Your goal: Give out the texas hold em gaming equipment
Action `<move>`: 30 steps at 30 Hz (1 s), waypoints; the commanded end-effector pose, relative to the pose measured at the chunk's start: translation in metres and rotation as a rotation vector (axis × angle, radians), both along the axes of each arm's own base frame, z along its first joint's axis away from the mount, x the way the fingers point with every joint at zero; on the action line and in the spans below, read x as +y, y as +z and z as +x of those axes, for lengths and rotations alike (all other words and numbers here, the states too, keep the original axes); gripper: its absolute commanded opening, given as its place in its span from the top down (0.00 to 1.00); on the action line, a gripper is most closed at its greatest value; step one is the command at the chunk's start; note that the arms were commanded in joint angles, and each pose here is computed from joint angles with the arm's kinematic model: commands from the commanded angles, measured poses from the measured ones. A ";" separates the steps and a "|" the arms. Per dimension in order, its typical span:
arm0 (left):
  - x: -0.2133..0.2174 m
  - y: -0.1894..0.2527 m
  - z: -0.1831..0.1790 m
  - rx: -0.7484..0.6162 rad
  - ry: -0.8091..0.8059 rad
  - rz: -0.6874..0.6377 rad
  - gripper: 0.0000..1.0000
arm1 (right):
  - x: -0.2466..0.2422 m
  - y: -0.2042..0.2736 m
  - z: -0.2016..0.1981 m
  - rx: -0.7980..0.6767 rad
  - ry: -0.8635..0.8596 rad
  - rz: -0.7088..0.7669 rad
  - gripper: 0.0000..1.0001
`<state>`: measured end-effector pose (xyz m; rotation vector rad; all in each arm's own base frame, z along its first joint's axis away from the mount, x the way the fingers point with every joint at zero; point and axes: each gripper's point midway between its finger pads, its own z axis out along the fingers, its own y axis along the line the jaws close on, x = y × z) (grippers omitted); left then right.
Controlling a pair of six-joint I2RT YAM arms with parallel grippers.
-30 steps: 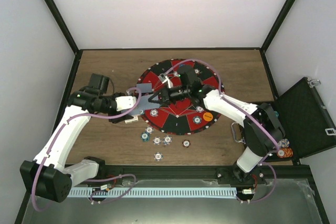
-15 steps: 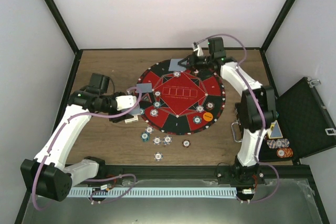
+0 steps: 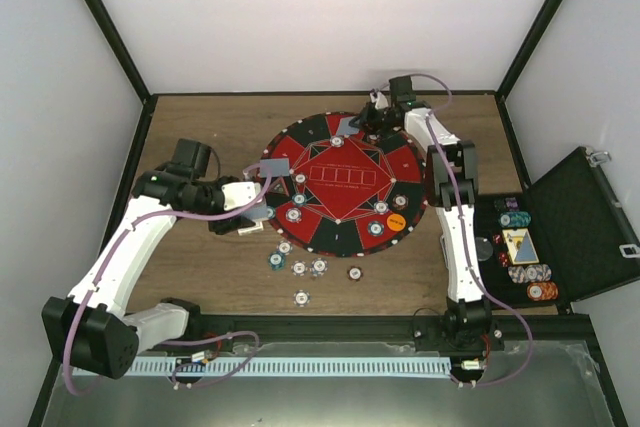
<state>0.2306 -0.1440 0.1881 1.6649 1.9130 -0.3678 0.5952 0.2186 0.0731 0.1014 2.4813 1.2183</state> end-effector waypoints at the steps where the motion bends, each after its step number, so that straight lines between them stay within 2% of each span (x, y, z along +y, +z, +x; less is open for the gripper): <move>1: -0.003 0.011 0.001 -0.001 -0.003 -0.028 0.96 | -0.002 0.015 0.015 -0.059 -0.009 0.011 0.93; 4: -0.003 0.011 0.001 0.003 -0.001 -0.027 0.96 | -0.003 0.018 0.015 -0.061 -0.003 0.004 0.89; 7: -0.003 0.011 0.001 0.002 -0.002 -0.028 0.96 | -0.007 0.026 0.014 -0.083 -0.009 -0.032 0.67; 15: -0.003 0.012 -0.001 0.004 0.010 -0.030 0.96 | -0.027 0.063 0.016 -0.178 -0.055 -0.168 0.43; 19: -0.002 0.012 -0.001 0.002 0.016 -0.028 0.96 | -0.042 0.108 0.014 -0.261 -0.105 -0.244 0.27; 25: -0.003 0.018 -0.001 -0.006 0.021 -0.040 0.96 | -0.042 0.155 -0.010 -0.310 -0.110 -0.242 0.18; 30: -0.005 0.020 0.000 0.001 0.026 -0.058 0.96 | 0.002 0.169 -0.085 -0.313 0.004 -0.159 0.14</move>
